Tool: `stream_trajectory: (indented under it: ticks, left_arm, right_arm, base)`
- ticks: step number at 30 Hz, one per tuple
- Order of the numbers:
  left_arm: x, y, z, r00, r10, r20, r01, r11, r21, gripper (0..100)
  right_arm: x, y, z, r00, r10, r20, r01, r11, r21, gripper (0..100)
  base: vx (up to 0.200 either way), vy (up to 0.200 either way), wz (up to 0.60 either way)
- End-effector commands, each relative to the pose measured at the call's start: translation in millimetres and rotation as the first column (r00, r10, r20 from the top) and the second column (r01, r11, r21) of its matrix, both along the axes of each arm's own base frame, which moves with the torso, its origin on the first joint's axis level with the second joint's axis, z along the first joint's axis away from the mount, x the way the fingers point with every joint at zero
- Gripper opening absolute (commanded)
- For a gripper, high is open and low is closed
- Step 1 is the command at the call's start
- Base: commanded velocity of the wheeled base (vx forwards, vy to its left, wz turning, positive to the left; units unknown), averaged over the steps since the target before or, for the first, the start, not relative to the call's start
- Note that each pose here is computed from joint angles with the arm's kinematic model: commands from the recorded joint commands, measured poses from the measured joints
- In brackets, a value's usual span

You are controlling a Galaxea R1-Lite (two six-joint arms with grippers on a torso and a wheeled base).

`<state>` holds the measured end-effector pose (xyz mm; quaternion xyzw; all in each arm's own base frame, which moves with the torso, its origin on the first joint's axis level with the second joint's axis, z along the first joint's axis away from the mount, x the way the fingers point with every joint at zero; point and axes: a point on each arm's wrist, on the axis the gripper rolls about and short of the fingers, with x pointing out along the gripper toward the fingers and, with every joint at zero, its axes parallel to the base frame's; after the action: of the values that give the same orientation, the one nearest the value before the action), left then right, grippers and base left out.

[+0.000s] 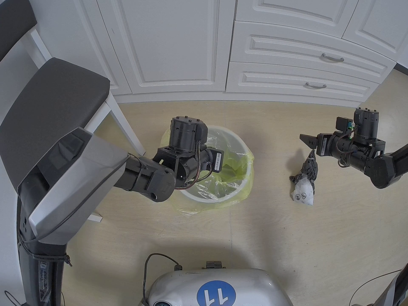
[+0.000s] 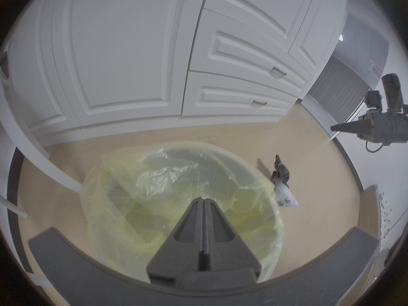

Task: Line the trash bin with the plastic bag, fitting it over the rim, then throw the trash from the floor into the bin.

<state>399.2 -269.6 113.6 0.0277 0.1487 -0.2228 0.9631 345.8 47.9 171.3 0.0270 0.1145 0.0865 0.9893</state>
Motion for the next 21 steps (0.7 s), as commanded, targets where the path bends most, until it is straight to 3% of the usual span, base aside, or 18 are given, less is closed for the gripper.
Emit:
stream_trajectory:
  ticks: [1,7,12,15,21]
  left_arm:
    - [-8.1,-1.8,15.1,0.998,0.029,-0.061,-0.026,0.998,0.049,0]
    - [11.9,1.9,8.5,0.974,0.101,-0.204,-0.080,0.991,0.111,0]
    - [37.2,0.0,-6.9,0.963,0.154,-0.223,-0.125,0.983,0.137,0]
    - [41.5,6.7,-28.2,0.940,0.178,-0.291,-0.117,0.970,0.214,0]
    - [36.9,5.8,-31.3,0.930,0.177,-0.323,-0.097,0.964,0.248,0]
  right_arm:
    - [-1.8,-0.1,-4.7,1.000,0.007,-0.014,-0.007,1.000,-0.027,100]
    - [-7.0,-0.4,-14.3,0.999,0.035,-0.040,-0.038,0.996,-0.083,100]
    - [-7.0,-2.0,-15.8,0.998,0.031,-0.045,-0.035,0.996,-0.086,100]
    - [-7.9,-6.8,-16.7,0.999,0.023,-0.047,-0.027,0.994,-0.102,100]
    - [-5.6,-13.4,-16.7,0.999,0.005,-0.044,-0.010,0.994,-0.112,100]
  base:
    - [0.000,0.000,0.00]
    - [0.000,0.000,0.00]
    - [0.000,0.000,0.00]
    - [0.000,0.000,0.00]
    - [0.000,0.000,0.00]
